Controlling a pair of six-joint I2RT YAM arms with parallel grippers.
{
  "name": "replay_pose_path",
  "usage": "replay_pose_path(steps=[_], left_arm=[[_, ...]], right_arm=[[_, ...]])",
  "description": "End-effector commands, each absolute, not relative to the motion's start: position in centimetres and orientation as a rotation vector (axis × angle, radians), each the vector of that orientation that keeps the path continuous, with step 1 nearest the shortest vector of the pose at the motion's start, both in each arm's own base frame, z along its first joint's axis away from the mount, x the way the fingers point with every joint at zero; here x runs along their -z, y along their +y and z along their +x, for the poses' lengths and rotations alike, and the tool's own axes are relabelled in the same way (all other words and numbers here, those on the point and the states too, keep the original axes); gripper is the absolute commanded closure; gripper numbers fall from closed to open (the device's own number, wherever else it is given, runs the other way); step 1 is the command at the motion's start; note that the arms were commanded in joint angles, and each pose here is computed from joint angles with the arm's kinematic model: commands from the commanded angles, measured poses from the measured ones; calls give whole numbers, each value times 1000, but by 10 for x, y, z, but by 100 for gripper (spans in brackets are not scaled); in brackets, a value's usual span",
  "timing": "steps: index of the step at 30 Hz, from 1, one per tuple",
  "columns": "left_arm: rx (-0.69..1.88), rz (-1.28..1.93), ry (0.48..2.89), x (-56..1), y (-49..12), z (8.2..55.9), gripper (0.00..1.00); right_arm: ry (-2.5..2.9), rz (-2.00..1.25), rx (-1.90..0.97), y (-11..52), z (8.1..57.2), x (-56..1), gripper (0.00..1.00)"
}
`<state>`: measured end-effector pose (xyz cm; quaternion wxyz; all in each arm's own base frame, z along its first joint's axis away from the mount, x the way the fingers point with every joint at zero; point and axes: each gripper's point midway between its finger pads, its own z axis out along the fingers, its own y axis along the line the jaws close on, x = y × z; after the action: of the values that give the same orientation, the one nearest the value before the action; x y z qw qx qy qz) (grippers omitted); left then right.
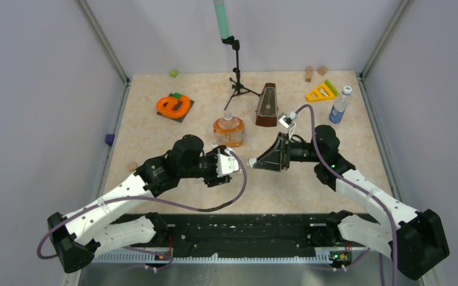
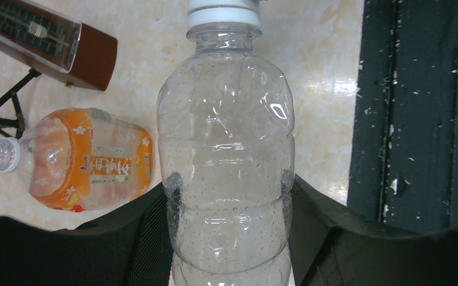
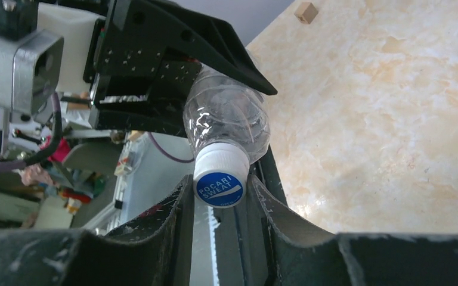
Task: Unscrew the bottle caps
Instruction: Unscrew the bottle cap from the plastic bottle.
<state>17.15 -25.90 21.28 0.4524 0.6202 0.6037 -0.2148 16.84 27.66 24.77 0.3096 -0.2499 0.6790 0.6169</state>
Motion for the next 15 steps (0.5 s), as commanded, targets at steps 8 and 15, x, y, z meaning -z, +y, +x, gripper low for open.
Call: replay_pose_path(steps=[8, 15], left_arm=[[700, 1504, 1236, -283, -288, 150, 100], [437, 1486, 1329, -259, -268, 185, 100]], right_arm=[[1705, -784, -1497, 273, 165, -252, 53], [1748, -636, -1516, 267, 164, -241, 43]])
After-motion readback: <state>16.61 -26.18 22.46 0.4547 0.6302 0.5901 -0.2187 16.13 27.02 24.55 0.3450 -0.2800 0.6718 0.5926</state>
